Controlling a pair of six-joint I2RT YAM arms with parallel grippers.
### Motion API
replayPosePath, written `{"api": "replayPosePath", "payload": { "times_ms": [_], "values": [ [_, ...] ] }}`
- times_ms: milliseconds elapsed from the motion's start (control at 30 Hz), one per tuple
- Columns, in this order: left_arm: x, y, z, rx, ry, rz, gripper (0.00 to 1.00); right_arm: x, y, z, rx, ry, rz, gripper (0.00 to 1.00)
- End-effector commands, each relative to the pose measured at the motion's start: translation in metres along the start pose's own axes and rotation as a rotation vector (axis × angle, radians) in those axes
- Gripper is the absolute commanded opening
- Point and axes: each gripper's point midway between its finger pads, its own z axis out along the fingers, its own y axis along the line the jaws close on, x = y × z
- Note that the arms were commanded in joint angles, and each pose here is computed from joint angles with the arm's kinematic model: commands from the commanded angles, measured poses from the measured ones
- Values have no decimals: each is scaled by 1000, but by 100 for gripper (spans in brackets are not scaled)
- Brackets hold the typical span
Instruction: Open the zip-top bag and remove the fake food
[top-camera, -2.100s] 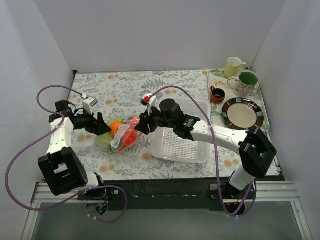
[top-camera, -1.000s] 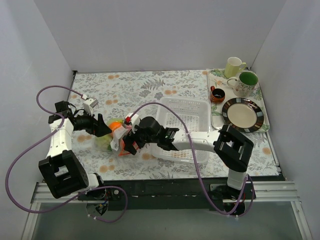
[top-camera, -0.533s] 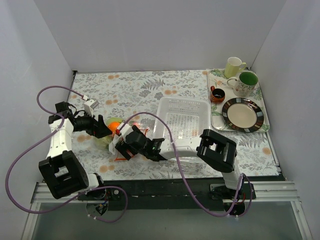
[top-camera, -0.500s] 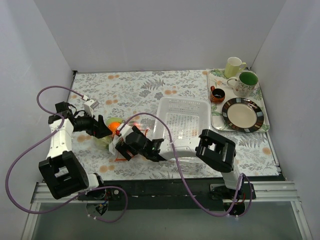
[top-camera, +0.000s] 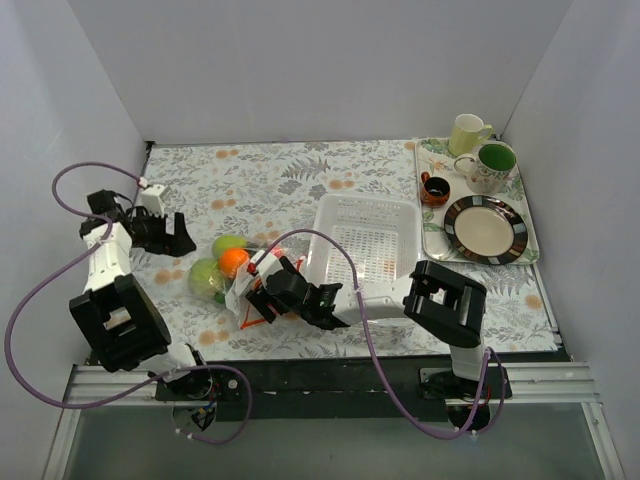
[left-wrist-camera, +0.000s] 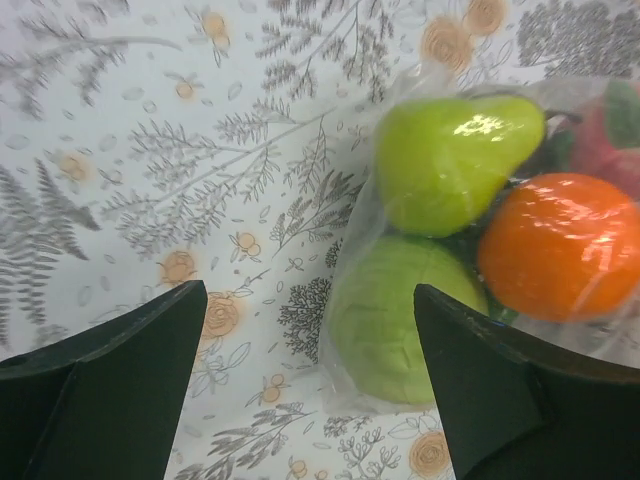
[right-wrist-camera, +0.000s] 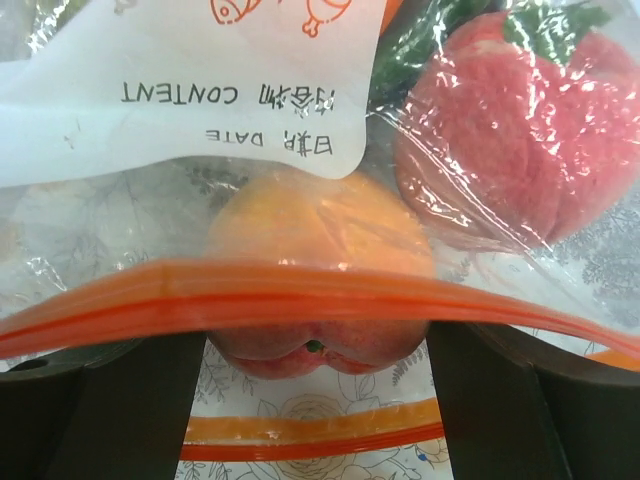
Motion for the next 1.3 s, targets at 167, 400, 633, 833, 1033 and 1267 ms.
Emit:
{"api": "replayPosePath", "payload": {
  "times_ms": [167,400,633,833,1033,1267],
  "values": [
    [57,-18,36,121,76,-147,86,-26,4,-14,-40,-79,71,78],
    [74,-45,61,223,115,-193,80,-11,15,-11,-82,-34,75,78],
    [82,-72,76,295,184,-150,10,-3,25,-10,-105,-8,65,75],
    [51,-56,62,262,171,-107,0,-23,20,-22,-91,-42,42,72],
    [-23,-28,31,147,44,-39,0,-68,5,-62,-69,-152,48,71],
    [-21,-33,25,126,24,-33,0,-90,-4,-112,-115,-234,99,72]
  ]
}}
